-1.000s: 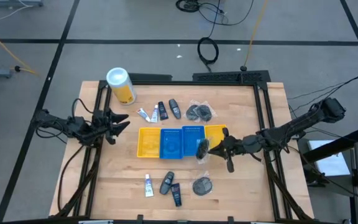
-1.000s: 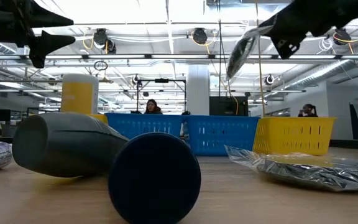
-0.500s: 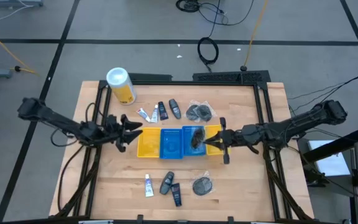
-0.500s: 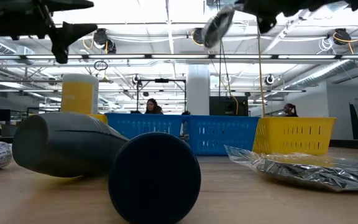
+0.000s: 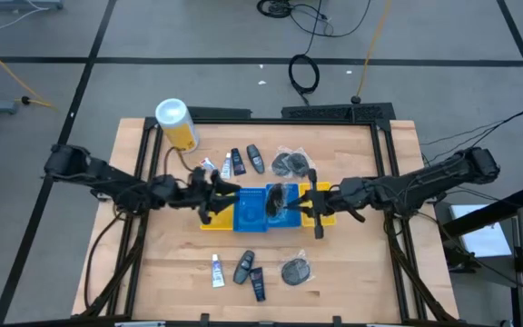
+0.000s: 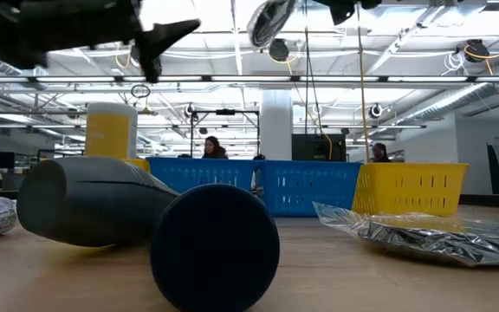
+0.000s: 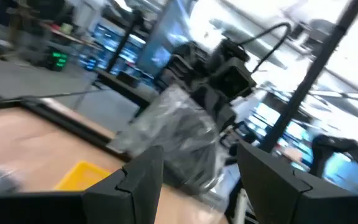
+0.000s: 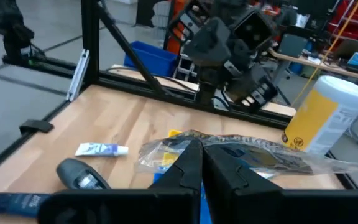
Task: Pick & Place Travel size toiletries
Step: Put the hairbrush into the left yellow bin
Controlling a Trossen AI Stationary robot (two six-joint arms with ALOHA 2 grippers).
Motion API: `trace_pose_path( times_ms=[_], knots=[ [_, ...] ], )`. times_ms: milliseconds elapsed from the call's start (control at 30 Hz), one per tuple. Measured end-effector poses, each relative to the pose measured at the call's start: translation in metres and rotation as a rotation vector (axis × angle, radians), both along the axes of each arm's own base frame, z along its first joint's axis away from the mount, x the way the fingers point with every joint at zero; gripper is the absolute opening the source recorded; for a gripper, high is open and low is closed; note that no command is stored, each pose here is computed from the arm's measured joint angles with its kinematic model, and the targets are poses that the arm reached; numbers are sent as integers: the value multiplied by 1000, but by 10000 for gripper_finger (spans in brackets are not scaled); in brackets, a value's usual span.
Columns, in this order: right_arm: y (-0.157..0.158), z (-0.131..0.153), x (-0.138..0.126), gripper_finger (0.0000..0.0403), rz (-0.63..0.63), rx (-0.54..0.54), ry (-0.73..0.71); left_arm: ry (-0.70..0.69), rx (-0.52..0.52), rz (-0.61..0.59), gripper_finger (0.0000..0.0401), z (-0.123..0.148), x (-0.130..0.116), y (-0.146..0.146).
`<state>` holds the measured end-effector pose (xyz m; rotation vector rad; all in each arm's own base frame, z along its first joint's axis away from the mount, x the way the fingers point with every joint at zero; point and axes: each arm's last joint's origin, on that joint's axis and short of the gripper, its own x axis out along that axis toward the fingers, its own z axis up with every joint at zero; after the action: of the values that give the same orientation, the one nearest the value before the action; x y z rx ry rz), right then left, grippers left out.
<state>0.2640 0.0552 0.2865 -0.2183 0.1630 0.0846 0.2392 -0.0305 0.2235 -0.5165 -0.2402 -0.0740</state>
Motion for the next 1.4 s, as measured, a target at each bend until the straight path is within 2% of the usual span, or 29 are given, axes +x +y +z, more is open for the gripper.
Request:
trace_pose_path(
  times_ms=[233,467,667,867,1267,1400],
  knots=[
    [6,12,4,0,27,-50,-35,29,-7,-89,207,0,42,10],
    [12,14,2,0,59,-99,-42,57,-59,-153,207,-6,74,19],
    [12,13,2,0,53,-113,-30,54,-55,-262,207,-4,94,20],
    [8,24,-5,0,2,-145,-37,70,-55,-257,207,-6,96,23],
    [11,27,-7,0,23,-172,-26,61,-61,-256,207,-5,96,23],
    [16,29,-7,0,47,-217,-52,60,-61,-256,207,-5,96,23]
  ],
)
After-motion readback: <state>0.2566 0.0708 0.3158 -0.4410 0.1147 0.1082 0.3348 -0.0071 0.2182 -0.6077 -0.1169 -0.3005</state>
